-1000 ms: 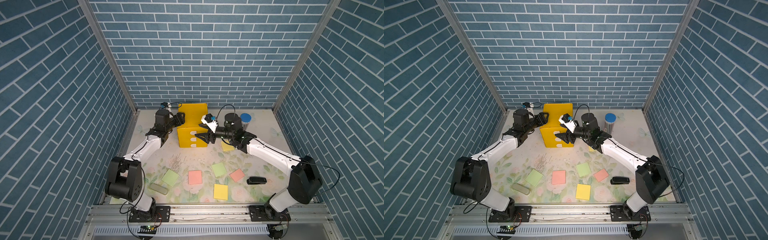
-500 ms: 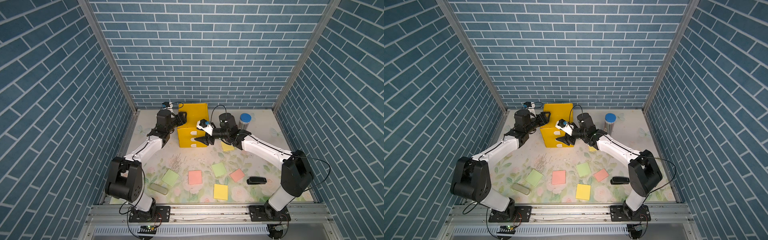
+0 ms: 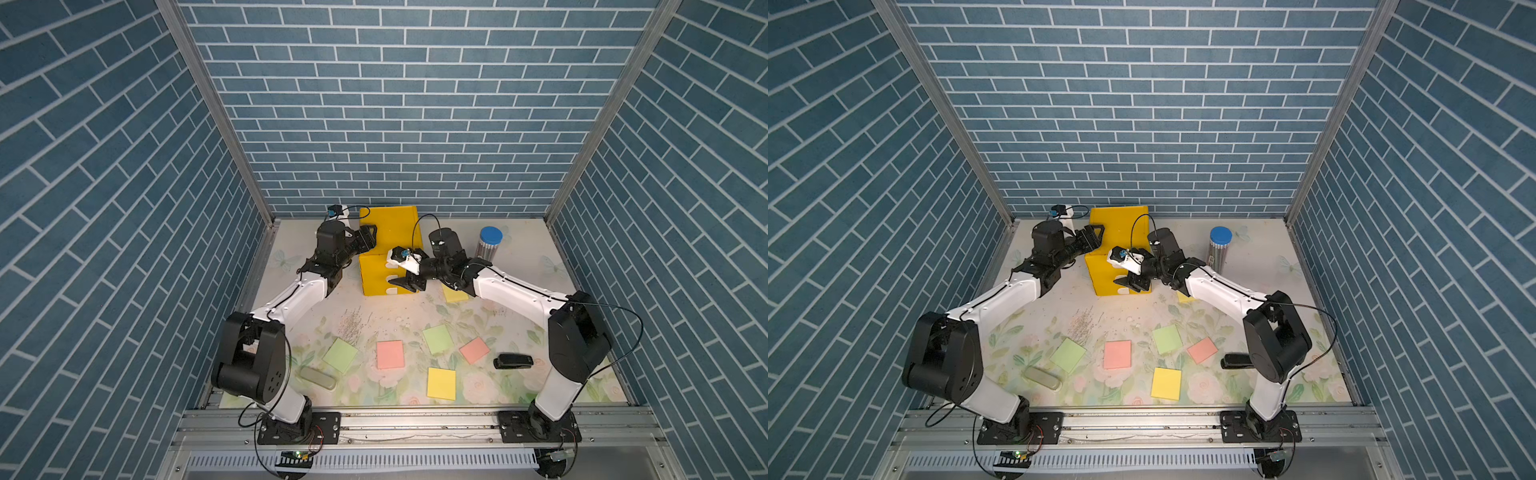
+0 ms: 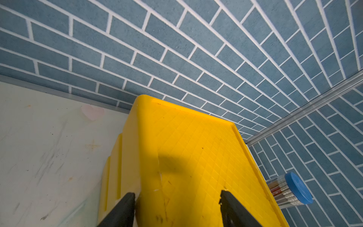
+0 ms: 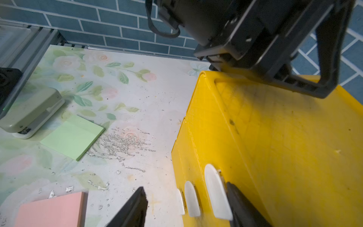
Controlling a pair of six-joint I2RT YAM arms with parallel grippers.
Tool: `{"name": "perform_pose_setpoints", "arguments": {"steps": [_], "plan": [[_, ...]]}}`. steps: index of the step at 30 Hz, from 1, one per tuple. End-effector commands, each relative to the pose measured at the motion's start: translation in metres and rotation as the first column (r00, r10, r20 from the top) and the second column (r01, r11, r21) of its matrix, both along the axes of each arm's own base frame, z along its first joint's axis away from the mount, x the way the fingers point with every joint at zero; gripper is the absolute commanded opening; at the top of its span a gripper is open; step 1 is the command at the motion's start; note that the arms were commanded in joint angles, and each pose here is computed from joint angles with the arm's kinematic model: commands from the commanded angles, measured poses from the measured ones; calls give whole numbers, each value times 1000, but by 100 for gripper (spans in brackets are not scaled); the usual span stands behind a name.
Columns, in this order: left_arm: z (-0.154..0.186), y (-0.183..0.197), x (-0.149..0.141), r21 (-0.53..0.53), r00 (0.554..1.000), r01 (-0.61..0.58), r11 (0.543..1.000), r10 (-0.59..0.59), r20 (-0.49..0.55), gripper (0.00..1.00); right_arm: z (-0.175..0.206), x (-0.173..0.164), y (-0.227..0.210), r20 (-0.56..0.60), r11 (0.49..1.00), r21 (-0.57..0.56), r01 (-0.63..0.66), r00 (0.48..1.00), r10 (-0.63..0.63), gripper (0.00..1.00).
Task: Please put the sticky notes in the drawer by color
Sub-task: Open the drawer in the storage box.
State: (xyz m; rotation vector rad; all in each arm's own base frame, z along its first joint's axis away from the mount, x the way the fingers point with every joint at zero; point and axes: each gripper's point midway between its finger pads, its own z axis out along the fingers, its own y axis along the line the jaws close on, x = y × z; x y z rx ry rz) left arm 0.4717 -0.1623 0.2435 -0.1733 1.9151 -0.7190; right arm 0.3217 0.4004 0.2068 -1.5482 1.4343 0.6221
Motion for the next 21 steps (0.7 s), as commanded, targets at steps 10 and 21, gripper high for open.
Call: {"name": "perform_pose_setpoints", "arguments": {"steps": [10, 21], "plan": [[-42, -13, -14, -3, 994, 55, 999, -55, -99, 73, -50, -46, -9, -307, 966, -173, -190, 943, 130, 48], [-44, -8, -20, 1, 994, 38, 999, -38, -98, 72, -46, -115, -22, -340, 973, -128, -191, 930, 138, 46]]}}
